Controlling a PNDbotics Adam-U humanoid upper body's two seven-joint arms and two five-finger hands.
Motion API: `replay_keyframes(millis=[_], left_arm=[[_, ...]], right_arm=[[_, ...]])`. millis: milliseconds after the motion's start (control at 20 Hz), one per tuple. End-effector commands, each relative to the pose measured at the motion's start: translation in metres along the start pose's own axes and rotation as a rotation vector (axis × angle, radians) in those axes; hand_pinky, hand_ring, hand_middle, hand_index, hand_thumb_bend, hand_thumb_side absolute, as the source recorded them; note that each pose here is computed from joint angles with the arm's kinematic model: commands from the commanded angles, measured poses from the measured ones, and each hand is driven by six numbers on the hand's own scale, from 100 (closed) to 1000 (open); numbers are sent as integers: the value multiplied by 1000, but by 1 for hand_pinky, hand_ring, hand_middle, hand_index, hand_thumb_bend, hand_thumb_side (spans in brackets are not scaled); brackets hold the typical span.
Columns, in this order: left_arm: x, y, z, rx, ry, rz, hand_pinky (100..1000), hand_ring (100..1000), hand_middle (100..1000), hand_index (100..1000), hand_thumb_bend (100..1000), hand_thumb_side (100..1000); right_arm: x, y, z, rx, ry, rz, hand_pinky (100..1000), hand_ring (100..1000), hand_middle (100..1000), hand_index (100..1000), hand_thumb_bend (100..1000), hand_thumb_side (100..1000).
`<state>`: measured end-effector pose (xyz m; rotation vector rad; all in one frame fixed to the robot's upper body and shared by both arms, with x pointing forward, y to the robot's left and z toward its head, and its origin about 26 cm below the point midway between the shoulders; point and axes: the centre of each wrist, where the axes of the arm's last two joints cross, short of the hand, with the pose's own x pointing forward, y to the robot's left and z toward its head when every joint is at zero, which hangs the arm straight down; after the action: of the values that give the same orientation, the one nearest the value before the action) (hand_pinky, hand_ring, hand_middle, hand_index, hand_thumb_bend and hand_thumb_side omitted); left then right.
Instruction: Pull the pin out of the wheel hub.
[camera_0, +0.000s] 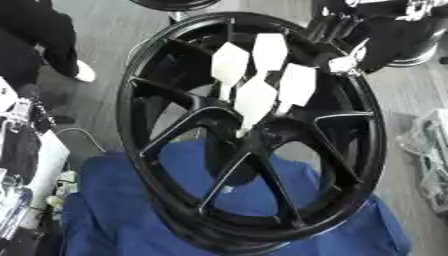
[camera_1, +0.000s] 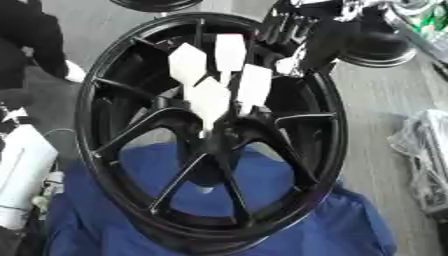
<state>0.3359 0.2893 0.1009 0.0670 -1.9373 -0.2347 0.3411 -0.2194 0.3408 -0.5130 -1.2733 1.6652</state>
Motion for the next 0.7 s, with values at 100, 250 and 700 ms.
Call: replay_keyframes(millis=[100, 250, 700], left_arm=[[11, 5, -4, -14, -35, -29, 629, 805, 697, 724, 159, 904], [11, 5, -5, -17, -35, -29, 629, 805, 696, 721, 159, 904], [11, 4, -5, -24, -35, -32, 629, 804, 691, 717, 158, 905]], right_arm=[[7, -7, 5, 4, 51, -14, 850, 816, 750, 845, 271, 348], [11, -4, 3, 1, 48, -11, 860, 818, 752, 866, 335, 394], [8, 1, 2, -16, 81, -1, 862, 810, 733, 852, 446, 484]])
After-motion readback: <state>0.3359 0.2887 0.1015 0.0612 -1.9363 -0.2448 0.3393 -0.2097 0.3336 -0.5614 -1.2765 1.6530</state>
